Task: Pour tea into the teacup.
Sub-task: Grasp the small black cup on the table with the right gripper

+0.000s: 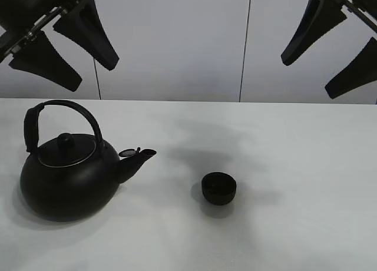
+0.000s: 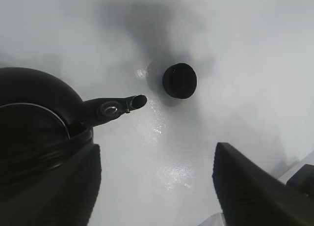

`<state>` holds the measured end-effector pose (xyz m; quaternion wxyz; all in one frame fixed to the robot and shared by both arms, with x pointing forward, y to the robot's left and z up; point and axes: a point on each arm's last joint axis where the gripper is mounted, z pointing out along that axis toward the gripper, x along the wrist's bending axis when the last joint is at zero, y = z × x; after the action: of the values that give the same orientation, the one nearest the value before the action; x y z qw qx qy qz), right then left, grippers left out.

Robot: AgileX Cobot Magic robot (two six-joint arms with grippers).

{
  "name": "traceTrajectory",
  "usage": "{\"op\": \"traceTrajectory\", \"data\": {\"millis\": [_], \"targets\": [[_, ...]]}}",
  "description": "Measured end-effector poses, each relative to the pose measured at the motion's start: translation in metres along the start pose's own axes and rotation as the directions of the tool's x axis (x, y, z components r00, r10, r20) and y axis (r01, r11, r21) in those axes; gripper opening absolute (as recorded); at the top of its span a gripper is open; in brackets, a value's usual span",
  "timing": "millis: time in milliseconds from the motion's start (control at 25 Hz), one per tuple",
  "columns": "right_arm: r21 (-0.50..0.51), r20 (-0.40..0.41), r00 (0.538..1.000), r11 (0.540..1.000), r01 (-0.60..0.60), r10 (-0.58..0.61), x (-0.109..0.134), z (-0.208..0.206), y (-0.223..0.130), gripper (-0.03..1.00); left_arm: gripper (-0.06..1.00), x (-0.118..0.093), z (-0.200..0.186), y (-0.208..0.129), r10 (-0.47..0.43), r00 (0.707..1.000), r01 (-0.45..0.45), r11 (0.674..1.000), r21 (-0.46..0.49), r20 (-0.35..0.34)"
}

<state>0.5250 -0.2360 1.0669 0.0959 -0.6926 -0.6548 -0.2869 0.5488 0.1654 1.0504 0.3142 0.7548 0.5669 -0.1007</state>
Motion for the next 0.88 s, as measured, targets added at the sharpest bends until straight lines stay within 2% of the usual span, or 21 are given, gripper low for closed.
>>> {"op": "traceTrajectory", "data": {"millis": [200, 400, 560, 720, 880], "targets": [[0.000, 0.000, 1.000, 1.000, 0.009, -0.009, 0.000, 0.000, 0.000, 0.47, 0.48, 0.000, 0.000, 0.000, 0.000, 1.000, 0.000, 1.000, 0.000, 0.000], [-0.011, -0.002, 0.991, 0.991, 0.133, -0.133, 0.003, -0.004, 0.003, 0.48, 0.48, 0.000, 0.000, 0.000, 0.000, 1.000, 0.000, 1.000, 0.000, 0.000], [-0.034, -0.021, 0.968, 0.967, 0.251, -0.251, 0.019, -0.024, 0.013, 0.57, 0.48, 0.000, 0.000, 0.000, 0.000, 1.000, 0.000, 1.000, 0.000, 0.000], [0.003, -0.044, 0.944, 0.945, 0.328, -0.328, 0.032, -0.034, 0.012, 0.59, 0.48, 0.000, 0.000, 0.000, 0.000, 1.000, 0.000, 1.000, 0.000, 0.000], [0.079, 0.003, 0.898, 0.896, 0.437, -0.439, 0.053, -0.020, -0.001, 0.60, 0.48, 0.000, 0.000, 0.000, 0.000, 1.000, 0.000, 1.000, 0.000, 0.000]]}}
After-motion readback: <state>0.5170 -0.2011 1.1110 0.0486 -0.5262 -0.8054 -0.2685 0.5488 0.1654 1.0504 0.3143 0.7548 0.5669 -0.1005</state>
